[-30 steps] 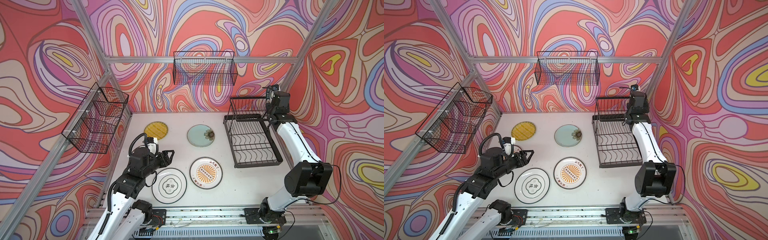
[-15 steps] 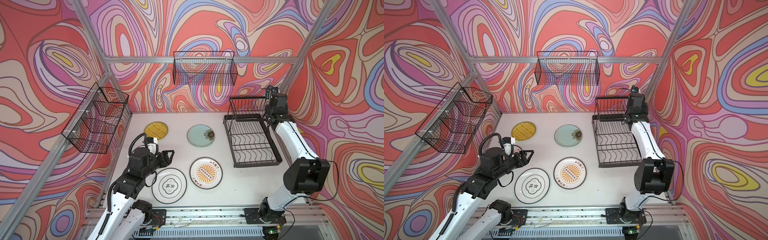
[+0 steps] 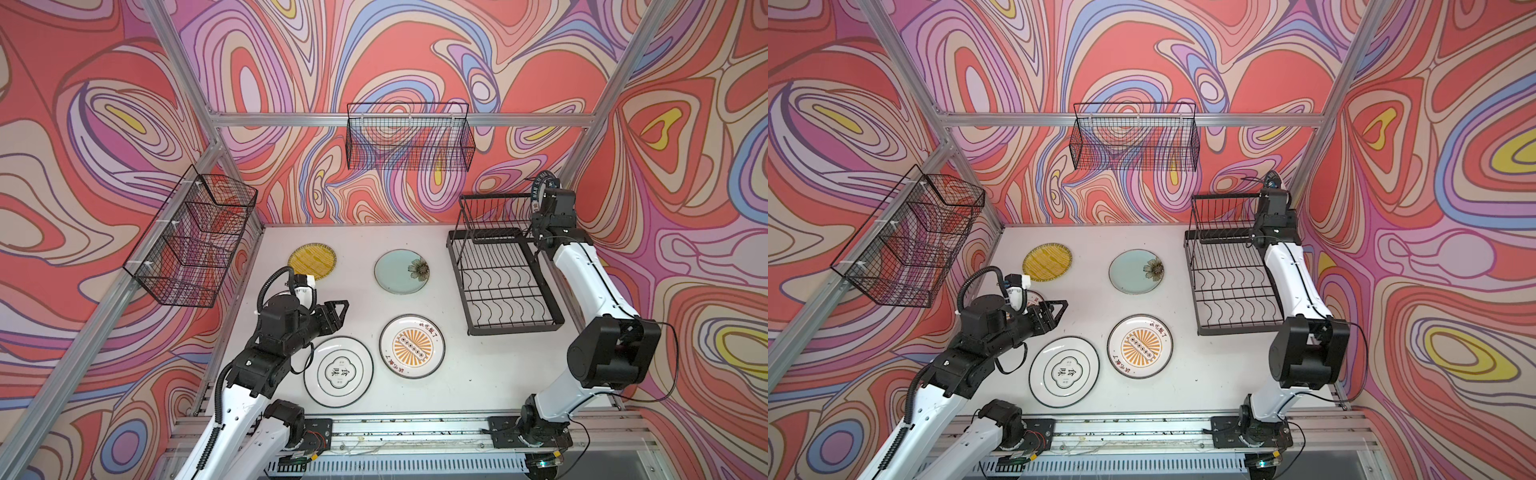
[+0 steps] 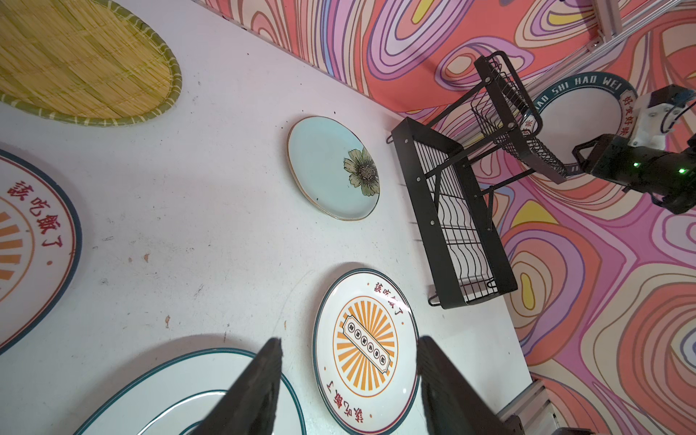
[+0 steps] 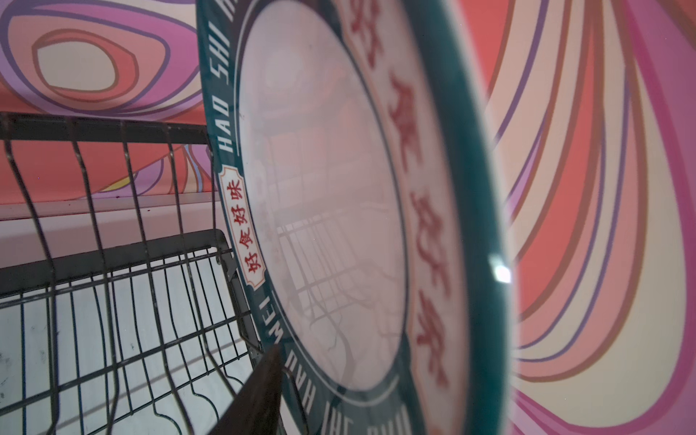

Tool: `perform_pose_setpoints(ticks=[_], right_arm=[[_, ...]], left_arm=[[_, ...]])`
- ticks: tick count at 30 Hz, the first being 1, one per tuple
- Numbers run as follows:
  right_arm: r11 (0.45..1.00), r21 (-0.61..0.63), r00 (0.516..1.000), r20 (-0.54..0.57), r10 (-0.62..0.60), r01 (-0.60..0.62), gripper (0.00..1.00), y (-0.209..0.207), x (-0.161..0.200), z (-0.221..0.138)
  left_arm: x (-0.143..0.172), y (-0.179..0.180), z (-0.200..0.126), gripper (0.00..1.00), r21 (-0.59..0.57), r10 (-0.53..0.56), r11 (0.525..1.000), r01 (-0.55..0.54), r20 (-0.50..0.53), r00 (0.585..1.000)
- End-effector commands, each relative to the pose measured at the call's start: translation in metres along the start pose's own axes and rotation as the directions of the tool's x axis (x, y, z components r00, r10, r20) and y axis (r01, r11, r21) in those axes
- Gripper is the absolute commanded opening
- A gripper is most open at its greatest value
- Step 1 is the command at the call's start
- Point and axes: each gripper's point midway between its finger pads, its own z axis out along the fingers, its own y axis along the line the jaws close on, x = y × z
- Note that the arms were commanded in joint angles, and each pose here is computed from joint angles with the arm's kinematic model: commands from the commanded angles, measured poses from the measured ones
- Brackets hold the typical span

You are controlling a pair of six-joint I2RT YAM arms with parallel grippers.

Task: Load plates into a dish rack
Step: Place the plate on the dish rack.

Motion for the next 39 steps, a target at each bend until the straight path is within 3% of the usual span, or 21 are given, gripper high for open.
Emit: perform_pose_setpoints(ticks=[1, 16, 31, 39], right_arm=[[0.998, 0.005, 0.997, 0.022, 0.068, -0.068, 0.52, -0.014, -0.013, -0.009], [0.972, 0.052, 0.973, 0.029, 0.227, -0.228, 0.63, -0.039, -0.024, -0.017], [0.934, 0.127, 0.942, 0.0, 0.337, -0.334, 0.64, -0.06, -0.011, -0.009], [0.934, 0.09, 0.938, 0.006, 0.347, -0.346, 0.64, -0.055, -0.012, -0.008]], left_arm=[[-0.006, -0.009, -0.005, 0.6, 0.021, 0.006, 1.0, -0.006, 0.007, 1.0], [-0.007, -0.009, -0.005, 0.6, 0.015, 0.015, 1.0, -0.016, 0.008, 1.0], [-0.004, -0.005, -0.001, 0.6, 0.001, 0.023, 1.0, -0.023, -0.003, 1.0], [-0.005, -0.006, -0.001, 0.6, 0.002, 0.02, 1.0, -0.02, -0.002, 1.0]])
